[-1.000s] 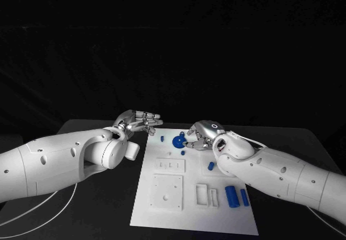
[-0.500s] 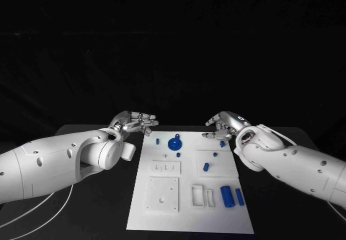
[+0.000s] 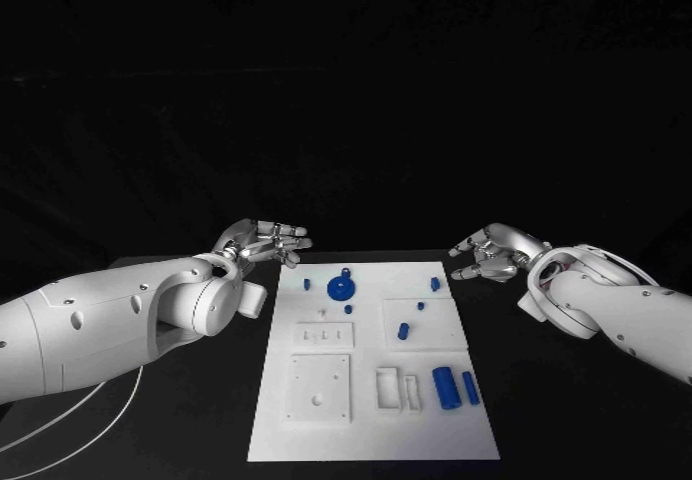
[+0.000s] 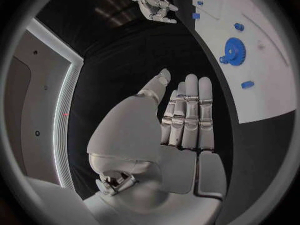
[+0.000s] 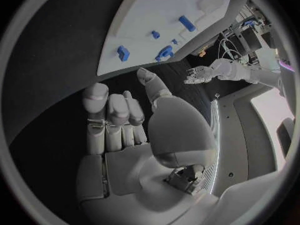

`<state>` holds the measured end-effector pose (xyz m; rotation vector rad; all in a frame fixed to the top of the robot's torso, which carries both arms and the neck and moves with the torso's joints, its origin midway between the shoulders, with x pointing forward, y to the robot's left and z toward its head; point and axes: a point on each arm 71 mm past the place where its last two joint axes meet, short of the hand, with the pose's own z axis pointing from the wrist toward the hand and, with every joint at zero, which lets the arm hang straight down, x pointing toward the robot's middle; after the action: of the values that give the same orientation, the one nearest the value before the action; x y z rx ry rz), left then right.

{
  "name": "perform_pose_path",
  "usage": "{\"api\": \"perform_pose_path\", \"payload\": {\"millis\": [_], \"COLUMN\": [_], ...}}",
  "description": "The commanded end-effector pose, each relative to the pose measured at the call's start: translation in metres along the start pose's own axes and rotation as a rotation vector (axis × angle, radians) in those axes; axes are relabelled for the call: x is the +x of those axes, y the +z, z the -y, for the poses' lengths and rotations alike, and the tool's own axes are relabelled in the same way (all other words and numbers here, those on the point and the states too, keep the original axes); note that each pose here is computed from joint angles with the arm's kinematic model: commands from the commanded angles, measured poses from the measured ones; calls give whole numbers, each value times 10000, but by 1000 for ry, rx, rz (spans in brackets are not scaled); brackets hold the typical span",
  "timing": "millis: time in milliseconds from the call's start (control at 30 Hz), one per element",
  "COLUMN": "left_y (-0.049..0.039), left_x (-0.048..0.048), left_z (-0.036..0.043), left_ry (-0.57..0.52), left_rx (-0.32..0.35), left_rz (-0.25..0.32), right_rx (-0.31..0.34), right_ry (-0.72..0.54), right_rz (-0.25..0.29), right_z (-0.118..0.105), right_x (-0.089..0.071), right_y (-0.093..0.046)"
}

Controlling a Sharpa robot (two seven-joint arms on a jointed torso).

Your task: Assemble the parts on the task board

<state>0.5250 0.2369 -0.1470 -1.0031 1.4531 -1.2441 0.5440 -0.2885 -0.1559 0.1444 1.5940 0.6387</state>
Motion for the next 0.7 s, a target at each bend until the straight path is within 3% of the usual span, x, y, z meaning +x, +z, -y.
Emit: {"api": "perform_pose_path", "payload": {"millis": [33,367,700], "left_y": [-2,-13,-25], "left_x": [20,43,87], "left_z": [8,-17,-26], "left_ry": [-1,-6,-12], "left_rx": [24,24,23], "left_rz": [-26,-42,-59], "right_rx": [-35,6,53], "right_ry": [50,41,36], "right_rz": [-75,-84,-17], "right_z": [67,252,264], "right_x": [73,235,313], "right_y": [-16,14,101]}}
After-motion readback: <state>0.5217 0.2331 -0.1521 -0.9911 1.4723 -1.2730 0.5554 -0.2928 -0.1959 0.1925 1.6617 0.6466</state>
